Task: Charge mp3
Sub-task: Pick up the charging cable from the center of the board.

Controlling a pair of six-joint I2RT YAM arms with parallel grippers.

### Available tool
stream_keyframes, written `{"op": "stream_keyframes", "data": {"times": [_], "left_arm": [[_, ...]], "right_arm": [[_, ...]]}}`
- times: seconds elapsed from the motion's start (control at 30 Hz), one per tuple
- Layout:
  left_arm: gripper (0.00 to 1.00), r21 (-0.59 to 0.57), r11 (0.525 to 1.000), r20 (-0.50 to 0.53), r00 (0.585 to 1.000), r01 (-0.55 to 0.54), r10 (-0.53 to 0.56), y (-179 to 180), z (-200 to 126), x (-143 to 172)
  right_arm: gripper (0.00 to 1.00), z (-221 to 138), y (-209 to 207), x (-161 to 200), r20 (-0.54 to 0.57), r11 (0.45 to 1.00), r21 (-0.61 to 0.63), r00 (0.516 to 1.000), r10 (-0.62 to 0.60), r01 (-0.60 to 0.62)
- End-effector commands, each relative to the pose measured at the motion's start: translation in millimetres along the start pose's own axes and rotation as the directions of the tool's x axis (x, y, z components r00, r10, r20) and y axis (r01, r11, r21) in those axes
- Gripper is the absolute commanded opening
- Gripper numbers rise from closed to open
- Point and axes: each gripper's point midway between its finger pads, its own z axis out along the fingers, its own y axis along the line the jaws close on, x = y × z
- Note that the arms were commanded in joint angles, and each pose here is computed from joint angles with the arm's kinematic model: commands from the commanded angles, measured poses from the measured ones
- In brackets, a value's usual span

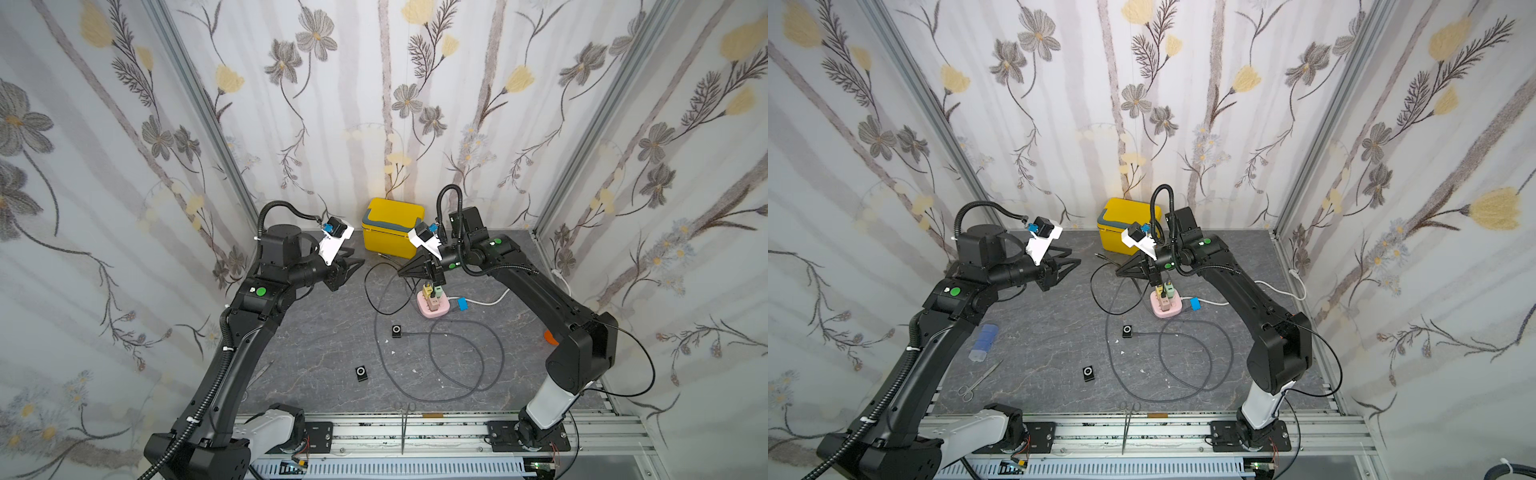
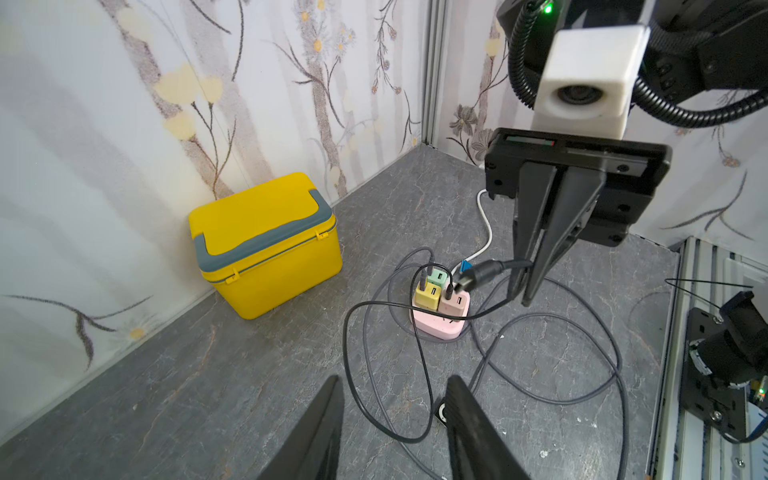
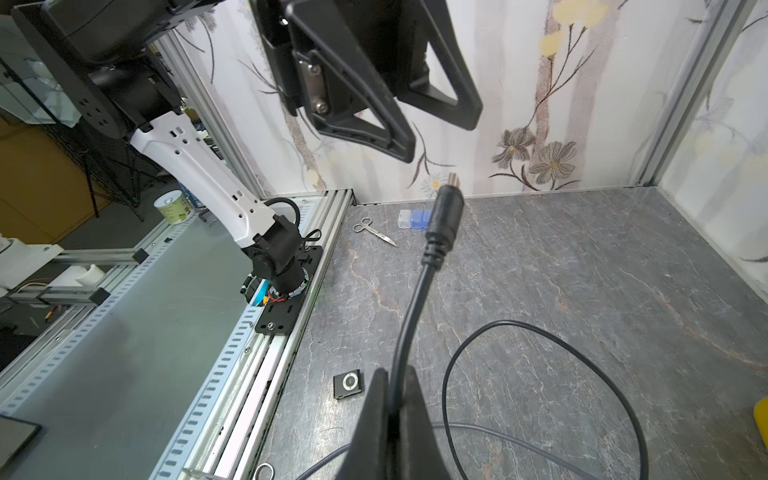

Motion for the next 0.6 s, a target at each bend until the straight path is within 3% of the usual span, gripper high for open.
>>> {"op": "stream_keyframes", "data": {"times": [0.0, 0.17, 0.33, 0.47, 0.57], "left_arm": [[0.39, 0.086, 0.991, 0.017, 0.995, -0.100, 0.099, -11, 3, -3], [0.39, 0.151, 0.979, 0.058, 0.990, -0.135, 0.128, -23, 1, -11], [0.39, 0.152, 0.984, 0.013, 0.995, -0.098, 0.097, -20, 6, 0], [0.42, 0.114, 0.990, -0.036, 0.996, 0.087, -0.084, -11, 12, 3], [0.49, 0.151, 0.952, -0.058, 0.964, 0.267, -0.261, -15, 13, -3]], "right_arm": [[0.00, -1, 22, 1, -0.008, 0.998, -0.058, 1.000, -0.016, 0.016], [0.00, 3, 24, 6, -0.040, 0.999, -0.048, 0.999, -0.004, 0.002], [0.00, 4, 20, 3, -0.049, 1.000, -0.011, 0.999, -0.012, 0.012], [0.00, 7, -13, 7, -0.114, 0.977, 0.211, 0.993, -0.005, 0.029], [0.00, 13, -32, 16, -0.194, 0.916, 0.380, 0.979, -0.059, 0.130]]}}
